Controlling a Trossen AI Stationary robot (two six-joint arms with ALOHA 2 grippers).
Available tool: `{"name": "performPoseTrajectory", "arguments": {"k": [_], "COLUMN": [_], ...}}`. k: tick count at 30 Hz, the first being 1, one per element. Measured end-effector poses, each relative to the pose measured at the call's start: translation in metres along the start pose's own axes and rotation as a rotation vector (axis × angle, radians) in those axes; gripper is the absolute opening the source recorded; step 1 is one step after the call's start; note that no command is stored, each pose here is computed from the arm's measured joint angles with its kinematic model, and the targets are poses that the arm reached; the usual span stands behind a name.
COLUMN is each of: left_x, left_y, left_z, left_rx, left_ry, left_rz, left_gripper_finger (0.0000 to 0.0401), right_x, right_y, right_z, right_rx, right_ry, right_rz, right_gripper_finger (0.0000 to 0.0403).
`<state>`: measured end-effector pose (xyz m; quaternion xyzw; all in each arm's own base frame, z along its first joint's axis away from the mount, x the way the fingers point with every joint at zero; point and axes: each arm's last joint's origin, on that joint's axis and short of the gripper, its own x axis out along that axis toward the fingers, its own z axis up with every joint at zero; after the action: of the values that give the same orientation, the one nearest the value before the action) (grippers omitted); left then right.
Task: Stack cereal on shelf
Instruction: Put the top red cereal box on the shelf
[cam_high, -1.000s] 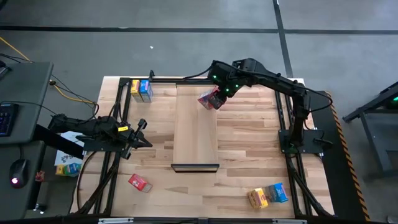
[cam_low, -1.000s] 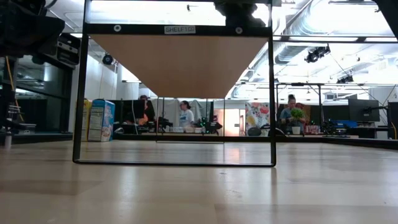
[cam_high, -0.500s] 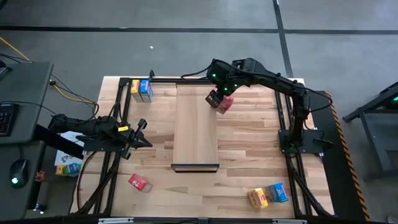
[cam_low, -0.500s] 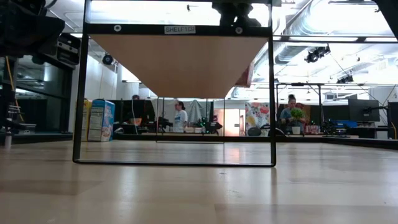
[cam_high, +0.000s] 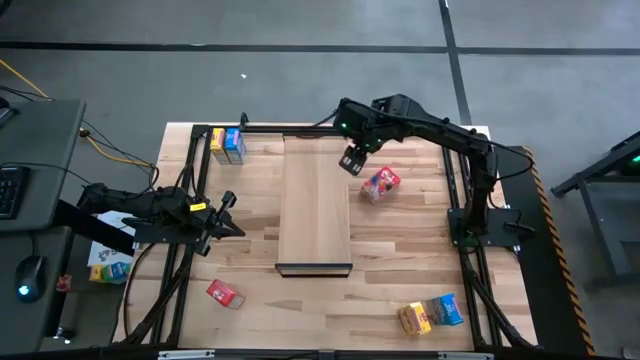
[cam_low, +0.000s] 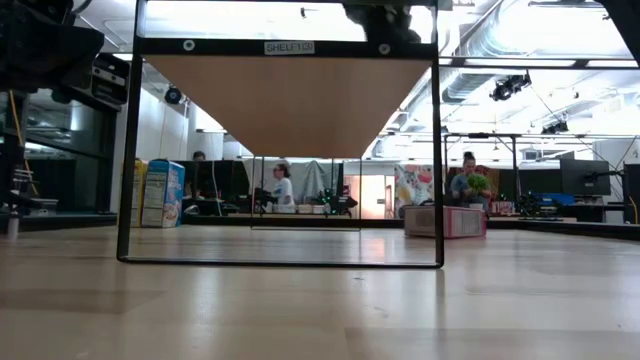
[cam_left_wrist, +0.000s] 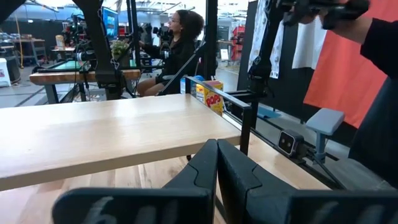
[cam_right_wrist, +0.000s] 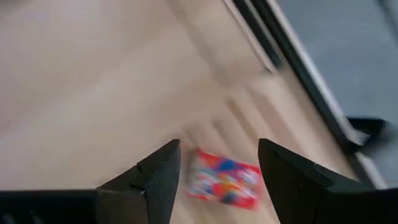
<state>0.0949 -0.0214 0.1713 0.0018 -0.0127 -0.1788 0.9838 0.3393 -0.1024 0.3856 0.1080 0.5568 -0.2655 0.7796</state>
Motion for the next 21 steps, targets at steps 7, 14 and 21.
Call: {"name": "performPoseTrajectory", "arguments": {"k": [7, 14, 21], "left_x": [0.000, 0.000, 0.000], "left_y": [0.000, 0.000, 0.000], "left_z": [0.000, 0.000, 0.000], "left_rx": [0.000, 0.000, 0.000], "left_ry": [0.000, 0.000, 0.000], "left_rz": [0.000, 0.000, 0.000], "left_gripper_finger": [0.0003, 0.0003, 0.0003], "right_x": [0.017, 0.058, 0.094], "right_y": [-0.016, -0.052, -0.058], "right_z": [-0.021, -0.086, -0.146], "right_rx": [0.038, 0.211, 0.524], "right_ry": [0.126, 0.263, 0.030], "right_rz": [-0.138, -0.167, 0.069], "right_gripper_finger": [0.0209, 0.0209, 0.0209]}}
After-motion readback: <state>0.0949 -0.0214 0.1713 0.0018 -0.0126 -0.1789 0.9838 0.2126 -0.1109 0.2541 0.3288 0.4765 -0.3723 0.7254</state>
